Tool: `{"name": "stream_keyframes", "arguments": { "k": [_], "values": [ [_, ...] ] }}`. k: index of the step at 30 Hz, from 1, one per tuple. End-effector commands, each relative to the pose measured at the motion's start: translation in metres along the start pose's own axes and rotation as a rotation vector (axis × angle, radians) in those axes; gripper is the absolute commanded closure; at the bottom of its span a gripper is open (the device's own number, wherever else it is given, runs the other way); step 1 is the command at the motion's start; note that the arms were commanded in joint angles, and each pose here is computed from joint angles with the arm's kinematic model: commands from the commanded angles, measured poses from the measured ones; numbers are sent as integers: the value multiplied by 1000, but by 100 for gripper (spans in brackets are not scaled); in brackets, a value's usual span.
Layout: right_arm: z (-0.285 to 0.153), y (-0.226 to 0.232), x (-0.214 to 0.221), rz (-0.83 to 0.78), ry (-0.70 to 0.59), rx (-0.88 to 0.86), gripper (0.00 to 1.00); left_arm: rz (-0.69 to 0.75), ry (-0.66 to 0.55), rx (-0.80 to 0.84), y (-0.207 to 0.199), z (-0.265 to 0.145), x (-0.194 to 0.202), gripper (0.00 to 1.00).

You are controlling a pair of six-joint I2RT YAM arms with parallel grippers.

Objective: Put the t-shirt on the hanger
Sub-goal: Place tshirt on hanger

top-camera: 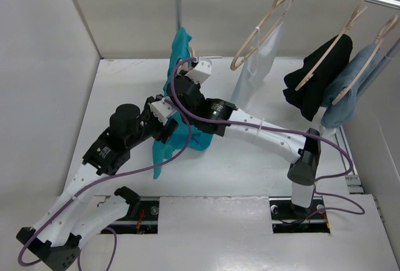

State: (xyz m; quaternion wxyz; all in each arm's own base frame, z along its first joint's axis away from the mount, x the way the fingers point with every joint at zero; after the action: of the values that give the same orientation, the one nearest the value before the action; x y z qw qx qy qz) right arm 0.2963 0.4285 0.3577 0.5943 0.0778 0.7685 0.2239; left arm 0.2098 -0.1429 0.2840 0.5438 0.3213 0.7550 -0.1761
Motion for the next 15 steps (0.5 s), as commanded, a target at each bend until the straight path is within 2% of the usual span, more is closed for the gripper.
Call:
{"name": "stream_keyframes", "arguments": {
  "k": [1, 2, 3, 6, 7, 15],
  "values": [
    [-18, 16, -7, 42, 13, -84, 100, 25, -98, -32, 9, 7, -27, 42],
    [-18, 15, -3, 36, 17, -80, 100, 26, -99, -20, 8, 10, -30, 47],
    [-18, 15, -3, 35, 17, -80, 100, 27, -100, 2, 5, 12, -33, 59],
    [-18, 16, -2, 35, 23, -87, 100, 23, -79, 5, 5, 17, -29, 84],
    [-16, 18, 4, 28, 39, -98, 100, 25, -90, 3, 6, 16, -34, 100],
    [4, 8, 14, 2, 115, -180, 100, -77, -129, -48, 10, 8, -49, 100]
  ]
}}
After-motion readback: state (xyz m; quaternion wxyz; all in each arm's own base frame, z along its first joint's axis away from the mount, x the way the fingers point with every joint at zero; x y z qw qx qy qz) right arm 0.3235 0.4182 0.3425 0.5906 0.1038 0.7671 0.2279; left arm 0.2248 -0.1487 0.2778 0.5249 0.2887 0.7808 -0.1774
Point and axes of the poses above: each gripper's point midway between its finger pads, its own z axis out along the fingers, its own y axis along the line the jaws close on, x = y × z, the point moved 3 cm from there along -z, back along the fingers, and after that the axes turned 8 degrees about -z, right-handed, at the moved point
